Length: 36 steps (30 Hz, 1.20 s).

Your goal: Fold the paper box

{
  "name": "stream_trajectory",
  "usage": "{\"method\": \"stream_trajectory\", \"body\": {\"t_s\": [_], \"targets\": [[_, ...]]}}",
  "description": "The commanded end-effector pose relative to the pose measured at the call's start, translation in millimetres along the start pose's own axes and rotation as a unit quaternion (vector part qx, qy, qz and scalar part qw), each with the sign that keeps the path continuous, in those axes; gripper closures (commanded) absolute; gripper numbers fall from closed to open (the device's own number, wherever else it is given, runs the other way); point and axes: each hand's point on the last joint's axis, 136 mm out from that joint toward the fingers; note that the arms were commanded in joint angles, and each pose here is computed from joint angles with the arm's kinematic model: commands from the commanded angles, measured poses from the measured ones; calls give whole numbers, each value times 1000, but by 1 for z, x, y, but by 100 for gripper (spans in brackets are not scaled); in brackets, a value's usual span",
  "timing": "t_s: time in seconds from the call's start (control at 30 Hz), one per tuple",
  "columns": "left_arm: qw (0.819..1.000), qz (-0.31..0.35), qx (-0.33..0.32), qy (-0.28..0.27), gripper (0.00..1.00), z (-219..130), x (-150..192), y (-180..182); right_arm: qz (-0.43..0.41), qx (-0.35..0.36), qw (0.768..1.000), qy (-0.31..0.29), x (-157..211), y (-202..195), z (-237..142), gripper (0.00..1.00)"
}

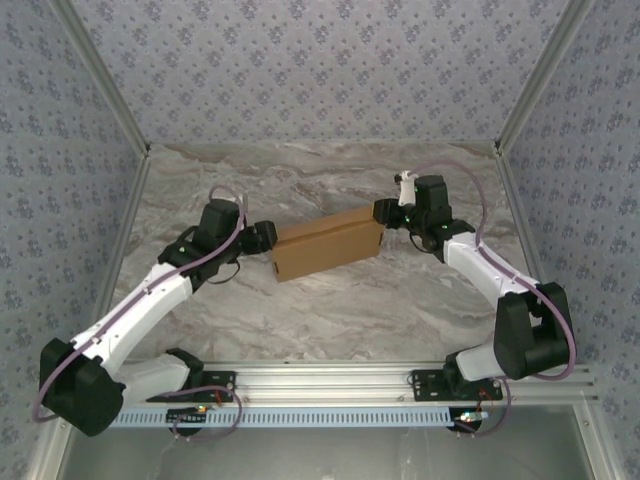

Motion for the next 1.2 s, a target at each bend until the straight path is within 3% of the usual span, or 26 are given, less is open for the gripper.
{"method": "stream_trajectory", "body": {"t_s": [0.0,0.3,0.6,0.8,1.17], "targets": [[996,-52,60,47,27,3,21,-15,30,21,985,171,97,-7,3,68],[992,-86,42,80,45,23,54,12,30,13,984,175,96,-8,0,64],[988,-120,30,97,65,36,76,38,71,-68,978,183,98,4,-5,60],[987,-128,46,85,68,36,62,38,95,-111,974,174,96,16,-6,60],[989,-108,55,84,66,41,43,32,130,-149,968,155,96,26,-23,54]]}}
Point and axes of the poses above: each hand's point on the last joint's axis, 136 mm out from that joint toward the fingers, its own z axis out along the fingers, its own y axis along the line the jaws close on, x = y × z, and after that the axes turned 11 degrees about -z, right-handed
